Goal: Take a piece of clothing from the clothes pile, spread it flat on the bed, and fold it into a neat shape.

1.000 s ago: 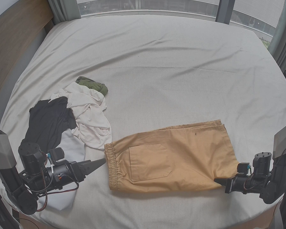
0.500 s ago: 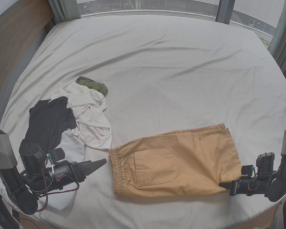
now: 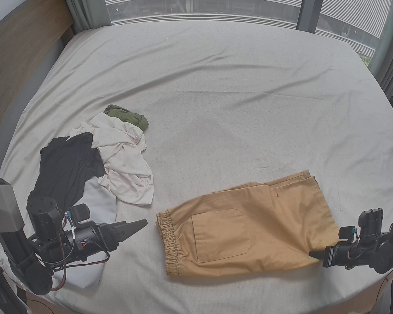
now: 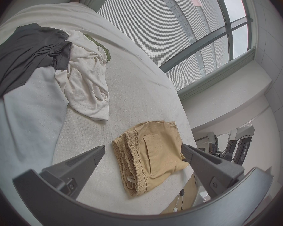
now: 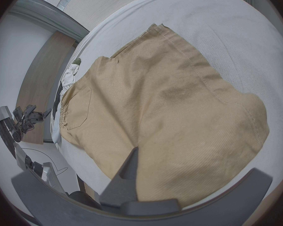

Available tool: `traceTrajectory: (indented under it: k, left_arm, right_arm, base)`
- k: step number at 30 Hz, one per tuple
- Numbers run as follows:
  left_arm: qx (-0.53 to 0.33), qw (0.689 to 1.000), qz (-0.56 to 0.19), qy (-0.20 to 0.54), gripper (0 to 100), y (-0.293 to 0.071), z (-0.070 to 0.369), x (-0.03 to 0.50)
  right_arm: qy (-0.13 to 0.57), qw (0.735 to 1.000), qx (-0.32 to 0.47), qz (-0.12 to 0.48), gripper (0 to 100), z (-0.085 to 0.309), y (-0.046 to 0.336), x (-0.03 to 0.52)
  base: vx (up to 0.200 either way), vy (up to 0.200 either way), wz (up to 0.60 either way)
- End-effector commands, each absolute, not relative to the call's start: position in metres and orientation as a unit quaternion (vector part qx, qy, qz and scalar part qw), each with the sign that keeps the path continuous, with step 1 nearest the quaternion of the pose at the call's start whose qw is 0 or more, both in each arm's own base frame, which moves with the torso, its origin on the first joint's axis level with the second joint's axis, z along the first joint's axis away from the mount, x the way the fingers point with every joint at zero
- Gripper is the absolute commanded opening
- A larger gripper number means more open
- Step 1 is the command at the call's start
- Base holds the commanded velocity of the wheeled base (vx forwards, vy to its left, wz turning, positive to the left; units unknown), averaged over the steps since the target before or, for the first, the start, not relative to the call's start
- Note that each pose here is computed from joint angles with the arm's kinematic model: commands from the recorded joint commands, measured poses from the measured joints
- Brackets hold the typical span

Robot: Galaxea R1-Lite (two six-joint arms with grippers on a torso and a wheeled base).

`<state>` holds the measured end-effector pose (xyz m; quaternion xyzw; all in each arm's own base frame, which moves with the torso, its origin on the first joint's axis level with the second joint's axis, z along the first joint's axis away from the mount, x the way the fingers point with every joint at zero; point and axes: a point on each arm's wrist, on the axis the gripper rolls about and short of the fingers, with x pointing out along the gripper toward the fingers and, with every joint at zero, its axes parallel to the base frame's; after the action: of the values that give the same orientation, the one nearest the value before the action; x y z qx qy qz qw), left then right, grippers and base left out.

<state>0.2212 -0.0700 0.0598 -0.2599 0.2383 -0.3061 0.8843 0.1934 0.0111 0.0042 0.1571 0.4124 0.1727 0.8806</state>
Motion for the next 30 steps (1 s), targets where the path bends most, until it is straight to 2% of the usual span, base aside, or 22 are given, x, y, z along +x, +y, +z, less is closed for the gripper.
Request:
traceTrajectory:
  k: [1, 3, 4, 7, 9, 14, 23, 26, 30]
  left_arm:
    - [-0.26, 0.883, -0.307, 0.24, 100, -0.071, 0.059, 0.221]
    - [-0.26, 0.883, -0.308, 0.241, 100, -0.071, 0.059, 0.221]
    - [-0.26, 0.883, -0.308, 0.241, 100, -0.071, 0.059, 0.221]
    - [-0.259, 0.882, -0.31, 0.242, 100, -0.072, 0.059, 0.22]
    - [-0.259, 0.882, -0.312, 0.243, 100, -0.073, 0.059, 0.22]
    - [-0.258, 0.881, -0.312, 0.243, 100, -0.073, 0.059, 0.219]
    - [-0.256, 0.876, -0.319, 0.257, 100, -0.078, 0.055, 0.216]
    - [-0.253, 0.874, -0.324, 0.258, 100, -0.081, 0.055, 0.214]
    - [-0.253, 0.872, -0.325, 0.263, 100, -0.082, 0.054, 0.212]
  right_arm:
    - [0.42, 0.876, 0.158, 0.175, 0, 0.003, 0.012, 0.189]
    - [0.418, 0.877, 0.157, 0.176, 0, 0.004, 0.013, 0.189]
    - [0.418, 0.877, 0.157, 0.176, 100, 0.004, 0.013, 0.189]
    - [0.414, 0.88, 0.158, 0.169, 100, 0.005, 0.012, 0.19]
    - [0.409, 0.889, 0.149, 0.142, 100, 0.006, 0.01, 0.19]
    - [0.349, 0.921, 0.148, 0.087, 100, 0.027, -0.009, 0.19]
    - [0.257, 0.953, 0.159, -0.003, 100, 0.054, -0.052, 0.192]
    - [0.213, 0.965, 0.155, -0.005, 100, 0.069, -0.059, 0.2]
    - [0.164, 0.974, 0.148, 0.051, 100, 0.089, -0.056, 0.212]
  base:
    - [0.0, 0.0, 0.0]
    - [0.0, 0.0, 0.0]
    - [0.0, 0.0, 0.0]
    - [0.0, 0.0, 0.0]
    - [0.0, 0.0, 0.0]
    - [0.0, 0.0, 0.0]
    - [0.0, 0.0, 0.0]
    - [0.0, 0.0, 0.0]
    - [0.0, 0.0, 0.0]
